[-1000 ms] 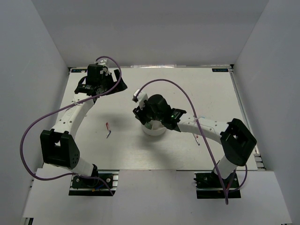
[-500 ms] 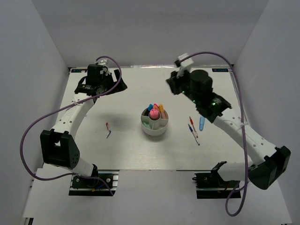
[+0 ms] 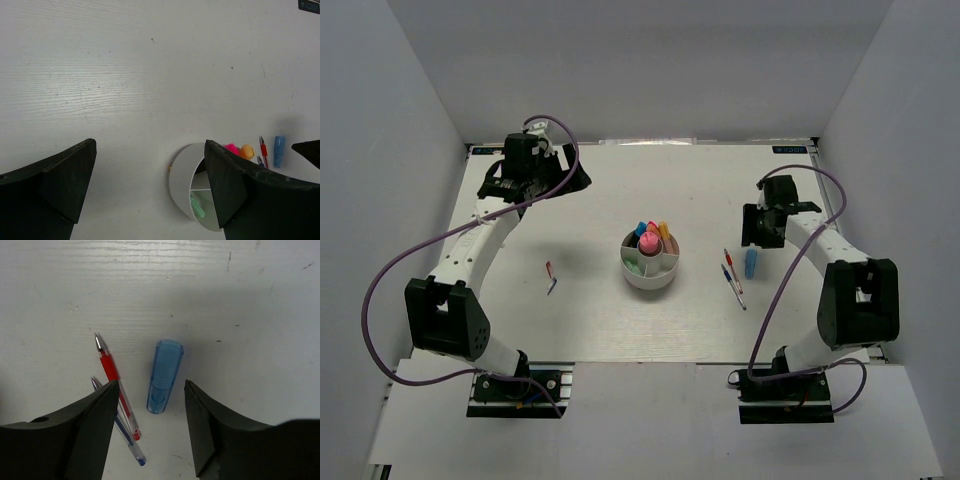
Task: Sort the stationery into containers
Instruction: Pick up the stationery from the center of the board.
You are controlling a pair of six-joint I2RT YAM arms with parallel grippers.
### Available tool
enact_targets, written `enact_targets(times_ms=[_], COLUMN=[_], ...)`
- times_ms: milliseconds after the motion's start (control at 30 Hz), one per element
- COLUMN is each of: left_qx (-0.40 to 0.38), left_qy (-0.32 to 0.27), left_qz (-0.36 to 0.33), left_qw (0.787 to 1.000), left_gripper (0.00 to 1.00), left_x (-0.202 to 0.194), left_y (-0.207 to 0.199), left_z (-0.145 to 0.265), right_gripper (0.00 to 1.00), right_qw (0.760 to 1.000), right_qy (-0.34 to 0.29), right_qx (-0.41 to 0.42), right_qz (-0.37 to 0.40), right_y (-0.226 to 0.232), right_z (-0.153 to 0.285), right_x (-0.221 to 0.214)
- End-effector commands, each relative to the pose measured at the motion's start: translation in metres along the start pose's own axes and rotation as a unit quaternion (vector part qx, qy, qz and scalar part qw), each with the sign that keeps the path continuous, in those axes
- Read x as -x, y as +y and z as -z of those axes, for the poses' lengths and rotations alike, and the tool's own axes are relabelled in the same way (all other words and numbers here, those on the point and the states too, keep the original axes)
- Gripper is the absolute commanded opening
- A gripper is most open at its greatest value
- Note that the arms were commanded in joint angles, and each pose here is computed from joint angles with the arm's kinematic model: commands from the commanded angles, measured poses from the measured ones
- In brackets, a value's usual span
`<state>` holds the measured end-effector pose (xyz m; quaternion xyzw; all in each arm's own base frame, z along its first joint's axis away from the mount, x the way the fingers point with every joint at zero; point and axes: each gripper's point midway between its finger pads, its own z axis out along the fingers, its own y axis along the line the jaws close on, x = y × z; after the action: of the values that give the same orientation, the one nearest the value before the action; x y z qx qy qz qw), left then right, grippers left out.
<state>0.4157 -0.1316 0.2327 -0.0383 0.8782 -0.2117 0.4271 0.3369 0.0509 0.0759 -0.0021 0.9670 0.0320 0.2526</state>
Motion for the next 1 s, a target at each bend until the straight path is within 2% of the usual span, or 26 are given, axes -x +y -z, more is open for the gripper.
enact_targets(times_ms=[0, 167, 300, 433, 533, 567, 633, 667, 767, 833, 867, 933, 967], left_qx=[-0.005, -0.006, -0.004, 0.002, 0.003, 0.004, 0.009, 0.009, 0.015, 0.014, 0.013, 0.005, 0.004], left_qy=[-0.031, -0.022, -0.02, -0.018, -0.014, -0.013, -0.014, -0.012, -0.01, -0.005, -0.005, -0.004, -0.004], left_qz=[-0.014, -0.011, -0.011, -0.011, -0.009, -0.008, -0.002, 0.004, 0.025, 0.035, 0.046, 0.052, 0.058], left_qw=[0.999, 1.0, 1.0, 1.0, 1.0, 1.0, 1.0, 1.0, 1.0, 0.999, 0.999, 0.999, 0.998], left_gripper=[0.98, 0.98, 0.98, 0.98, 0.98, 0.98, 0.98, 0.98, 0.98, 0.98, 0.98, 0.98, 0.98], left_x=[0.021, 0.015, 0.014, 0.013, 0.009, 0.009, 0.009, 0.008, 0.008, 0.007, 0.007, 0.007, 0.008], left_y=[-0.005, -0.004, -0.003, -0.001, 0.001, 0.001, 0.006, 0.005, 0.013, 0.017, 0.019, 0.019, 0.021], left_z=[0.011, 0.008, 0.008, 0.008, 0.006, 0.005, 0.005, 0.005, 0.005, 0.004, 0.005, 0.006, 0.006], right_gripper=[0.62, 0.62, 0.55, 0.52, 0.42, 0.33, 0.22, 0.11, 0.0, 0.0, 0.0, 0.0, 0.0], right_qw=[0.999, 0.998, 0.996, 0.995, 0.994, 0.994, 0.995, 0.996, 0.997, 0.994, 0.988, 0.967, 0.948], right_qy=[0.02, 0.05, 0.068, 0.071, 0.08, 0.08, 0.073, 0.058, 0.0, -0.056, -0.082, -0.15, -0.183], right_qx=[0.022, 0.012, 0.034, 0.034, 0.043, 0.045, 0.051, 0.054, 0.07, 0.092, 0.128, 0.189, 0.233], right_qz=[-0.026, -0.041, -0.056, -0.059, -0.06, -0.06, -0.051, -0.044, -0.012, 0.012, 0.035, 0.082, 0.113], right_y=[0.005, -0.005, -0.003, -0.011, -0.01, -0.011, -0.01, -0.009, -0.006, 0.005, 0.018, 0.05, 0.068], right_z=[-0.008, -0.031, -0.044, -0.051, -0.055, -0.055, -0.052, -0.047, -0.026, 0.001, 0.015, 0.057, 0.077], right_x=[-0.004, -0.017, -0.02, -0.021, -0.024, -0.025, -0.021, -0.011, 0.021, 0.056, 0.068, 0.096, 0.105])
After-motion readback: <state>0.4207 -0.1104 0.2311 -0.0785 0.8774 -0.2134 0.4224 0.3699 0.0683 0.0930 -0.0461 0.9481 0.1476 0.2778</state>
